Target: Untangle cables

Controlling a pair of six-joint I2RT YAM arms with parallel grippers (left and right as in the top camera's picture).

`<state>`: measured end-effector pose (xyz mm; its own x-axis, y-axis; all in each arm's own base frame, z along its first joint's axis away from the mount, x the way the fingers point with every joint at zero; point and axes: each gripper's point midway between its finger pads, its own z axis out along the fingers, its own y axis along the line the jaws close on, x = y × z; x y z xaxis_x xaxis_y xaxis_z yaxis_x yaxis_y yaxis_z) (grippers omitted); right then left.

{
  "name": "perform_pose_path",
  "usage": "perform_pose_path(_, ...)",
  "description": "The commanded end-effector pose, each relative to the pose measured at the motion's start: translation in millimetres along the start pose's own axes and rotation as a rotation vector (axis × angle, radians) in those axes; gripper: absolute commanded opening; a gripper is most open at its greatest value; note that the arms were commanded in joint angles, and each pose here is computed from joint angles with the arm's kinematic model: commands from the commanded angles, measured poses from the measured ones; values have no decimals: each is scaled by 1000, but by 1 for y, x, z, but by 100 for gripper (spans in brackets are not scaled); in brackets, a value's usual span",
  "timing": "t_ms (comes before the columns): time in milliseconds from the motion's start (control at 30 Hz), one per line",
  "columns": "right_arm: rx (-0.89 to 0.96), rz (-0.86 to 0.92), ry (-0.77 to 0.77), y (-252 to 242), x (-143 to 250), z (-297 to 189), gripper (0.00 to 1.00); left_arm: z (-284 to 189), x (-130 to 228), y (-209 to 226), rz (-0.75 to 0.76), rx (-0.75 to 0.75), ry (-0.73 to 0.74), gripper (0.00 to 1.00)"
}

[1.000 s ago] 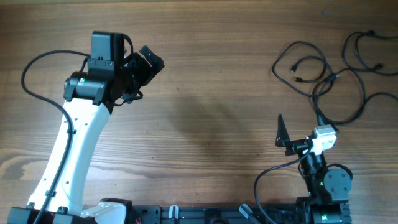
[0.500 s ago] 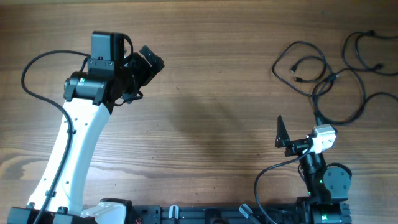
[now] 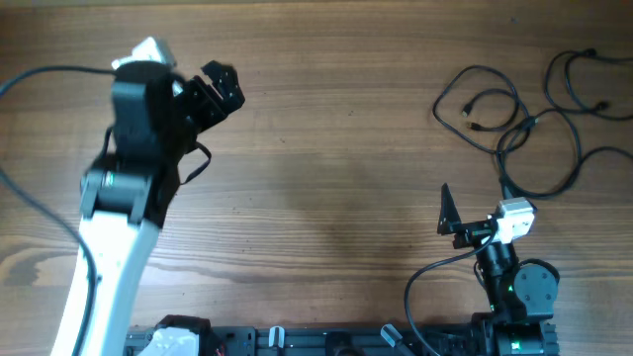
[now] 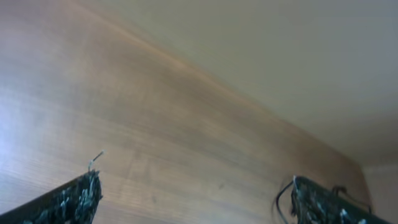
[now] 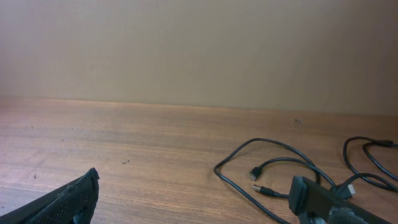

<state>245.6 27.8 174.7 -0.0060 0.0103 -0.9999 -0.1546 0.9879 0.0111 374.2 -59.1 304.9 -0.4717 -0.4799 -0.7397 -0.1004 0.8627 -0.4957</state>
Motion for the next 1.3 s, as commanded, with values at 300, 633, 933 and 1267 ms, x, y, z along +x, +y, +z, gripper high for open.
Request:
perform_pose_path(300,-13,15,-6,2,-1,0,100,-68,76,77,340,131,-466,100)
perform_pose_path(633,-13,15,-6,2,-1,0,100,-61,124,106,344,140,-509,100)
perform_pose_path(933,-13,15,-6,2,-1,0,100,-53,148,122,325,98,-405,100)
perform_pose_path(1267,-13,15,-6,2,-1,0,100,-53,148,122,326,98,-404,100)
